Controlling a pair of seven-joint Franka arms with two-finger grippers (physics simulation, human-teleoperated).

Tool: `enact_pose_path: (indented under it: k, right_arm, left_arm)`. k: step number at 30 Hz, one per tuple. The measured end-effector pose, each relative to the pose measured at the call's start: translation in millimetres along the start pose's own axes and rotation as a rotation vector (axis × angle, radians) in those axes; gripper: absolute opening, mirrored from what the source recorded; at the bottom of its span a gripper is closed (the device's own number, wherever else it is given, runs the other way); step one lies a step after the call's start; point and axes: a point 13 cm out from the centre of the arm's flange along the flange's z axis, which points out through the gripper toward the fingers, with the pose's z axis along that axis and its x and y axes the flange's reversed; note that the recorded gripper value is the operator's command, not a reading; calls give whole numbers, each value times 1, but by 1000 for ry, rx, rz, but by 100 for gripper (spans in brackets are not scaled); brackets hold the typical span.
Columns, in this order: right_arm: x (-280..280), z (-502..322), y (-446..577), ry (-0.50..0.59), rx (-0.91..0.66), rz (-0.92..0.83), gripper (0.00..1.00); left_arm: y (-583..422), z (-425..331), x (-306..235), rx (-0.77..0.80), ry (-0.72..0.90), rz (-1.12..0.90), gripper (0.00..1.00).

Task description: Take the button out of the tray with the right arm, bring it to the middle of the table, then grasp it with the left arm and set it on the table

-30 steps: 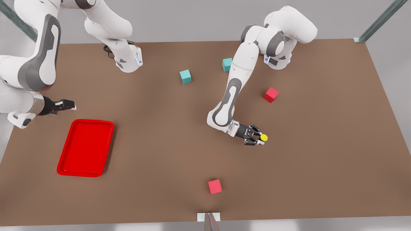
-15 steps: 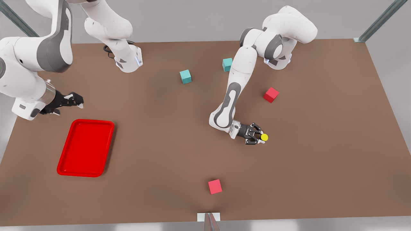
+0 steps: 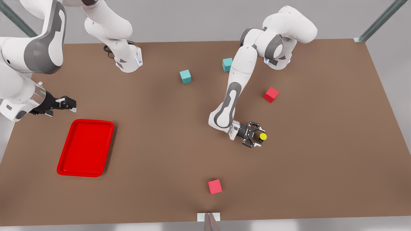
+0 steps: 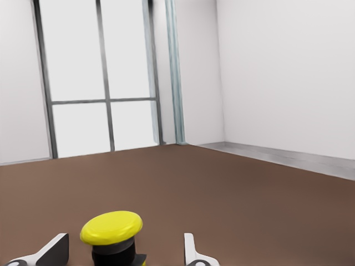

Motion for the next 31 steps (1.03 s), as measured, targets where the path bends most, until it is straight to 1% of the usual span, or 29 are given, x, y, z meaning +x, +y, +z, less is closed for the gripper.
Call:
enact_pose_path:
  k: [7, 9, 10, 11, 13, 14, 15, 16, 17, 18, 19, 20, 21, 22, 24, 26, 28, 31]
  right_arm:
    - [-1, -1, -3, -2, -2, 29, 100]
    - [-1, 0, -3, -2, -2, 36, 100]
    - [-1, 0, -3, -1, -2, 38, 100]
    - [-1, 0, -2, -1, -2, 38, 100]
    - [-1, -1, 0, -2, -2, 39, 100]
    - [-1, -1, 0, -2, -4, 43, 100]
    - [-1, -1, -1, -2, -7, 48, 100]
    - [0, 0, -3, -3, -9, 54, 100]
    - [0, -1, -5, -3, -10, 60, 100]
    - [0, 0, -6, -3, -11, 65, 100]
    - [0, 0, -6, -3, -12, 69, 100]
    - [0, 0, -5, -3, -12, 71, 100]
    - [0, 0, -3, -1, -12, 71, 100]
    - [-1, 1, -1, 0, -12, 72, 100]
    - [-2, 1, 4, 0, -11, 73, 100]
    - [-2, 1, 5, 0, -11, 79, 100]
    - [-1, 1, 3, 0, -11, 89, 100]
    - [-1, 0, -1, -1, -12, 105, 100]
  left_arm:
    - [-11, -2, -42, -6, 1, -22, 100]
    - [-12, -10, -73, -20, 12, -14, 100]
    - [-11, -21, -102, -38, 46, -4, 100]
    - [-8, -34, -131, -67, 118, 8, 100]
    - [2, -45, -189, -188, 424, 17, 100]
    - [9, -34, -209, -271, 589, 29, 100]
    - [19, -9, -224, -358, 742, 45, 100]
    - [31, 31, -235, -443, 891, 57, 100]
    - [42, 70, -236, -496, 1027, 86, 100]
    - [52, 101, -235, -516, 1148, 121, 100]
    - [54, 112, -235, -483, 1254, 167, 100]
    - [49, 103, -243, -393, 1377, 219, 100]
    - [47, 79, -269, -257, 1480, 275, 100]
    - [51, 59, -309, -115, 1534, 308, 100]
    - [75, 49, -379, 104, 1554, 350, 100]
    - [107, 51, -418, 253, 1540, 417, 100]
    - [125, 55, -435, 359, 1513, 494, 100]
    - [131, 59, -436, 465, 1486, 623, 100]
